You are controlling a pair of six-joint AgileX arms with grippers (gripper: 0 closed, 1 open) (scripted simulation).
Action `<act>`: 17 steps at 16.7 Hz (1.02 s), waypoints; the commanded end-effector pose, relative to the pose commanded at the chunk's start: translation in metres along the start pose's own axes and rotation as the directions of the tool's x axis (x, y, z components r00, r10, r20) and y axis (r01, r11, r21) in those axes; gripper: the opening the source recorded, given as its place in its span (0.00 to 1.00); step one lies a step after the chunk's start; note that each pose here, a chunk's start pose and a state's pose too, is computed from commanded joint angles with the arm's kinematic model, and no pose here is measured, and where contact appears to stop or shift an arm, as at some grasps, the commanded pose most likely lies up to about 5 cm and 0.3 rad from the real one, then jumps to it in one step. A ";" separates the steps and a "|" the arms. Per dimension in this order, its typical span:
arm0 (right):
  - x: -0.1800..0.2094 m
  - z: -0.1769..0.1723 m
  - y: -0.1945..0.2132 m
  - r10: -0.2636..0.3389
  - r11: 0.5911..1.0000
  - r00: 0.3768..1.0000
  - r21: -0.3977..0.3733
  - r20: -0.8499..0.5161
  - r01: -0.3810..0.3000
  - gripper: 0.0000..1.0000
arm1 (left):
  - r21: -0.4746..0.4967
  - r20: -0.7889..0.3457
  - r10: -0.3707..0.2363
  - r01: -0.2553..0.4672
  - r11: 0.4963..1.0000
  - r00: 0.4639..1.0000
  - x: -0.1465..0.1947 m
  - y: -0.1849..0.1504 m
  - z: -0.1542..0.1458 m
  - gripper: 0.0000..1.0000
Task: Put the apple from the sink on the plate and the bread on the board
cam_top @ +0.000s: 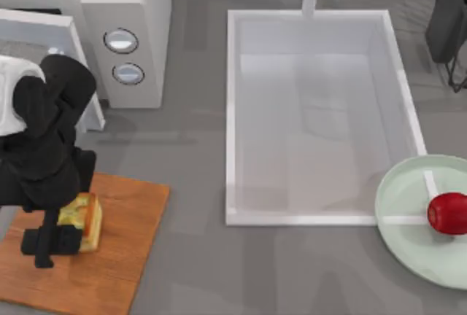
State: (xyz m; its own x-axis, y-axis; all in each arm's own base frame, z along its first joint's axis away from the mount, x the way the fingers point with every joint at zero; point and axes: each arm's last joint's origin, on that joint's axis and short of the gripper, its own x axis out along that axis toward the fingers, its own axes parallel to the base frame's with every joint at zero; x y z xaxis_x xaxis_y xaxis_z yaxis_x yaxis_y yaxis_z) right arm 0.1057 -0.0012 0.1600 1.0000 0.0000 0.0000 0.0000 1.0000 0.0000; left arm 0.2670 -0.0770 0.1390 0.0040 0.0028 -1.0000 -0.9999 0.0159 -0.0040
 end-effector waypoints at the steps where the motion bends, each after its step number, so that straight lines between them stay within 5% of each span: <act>1: 0.000 0.000 0.000 0.000 1.000 1.000 0.000 0.000 0.000 1.00 | 0.000 0.000 0.000 0.000 1.000 1.000 0.000 0.000 0.000 0.83; 4: 0.000 0.000 0.000 0.000 1.000 1.000 0.000 0.000 0.000 1.00 | 0.000 0.000 0.000 0.000 1.000 1.000 0.000 0.000 0.000 1.00; 17: 0.000 0.000 0.000 0.000 1.000 1.000 0.000 0.000 0.000 1.00 | 0.036 -0.001 -0.016 0.016 0.999 1.000 -0.003 0.009 0.009 1.00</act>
State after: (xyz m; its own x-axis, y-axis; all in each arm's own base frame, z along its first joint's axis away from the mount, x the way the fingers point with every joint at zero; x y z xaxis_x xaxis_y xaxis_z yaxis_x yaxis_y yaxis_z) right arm 0.1057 -0.0012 0.1600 1.0000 0.0000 0.0000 0.0000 1.0000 0.0000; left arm 0.2579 -0.0681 0.1420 0.0199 0.0018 -0.9998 -0.9984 0.0524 -0.0198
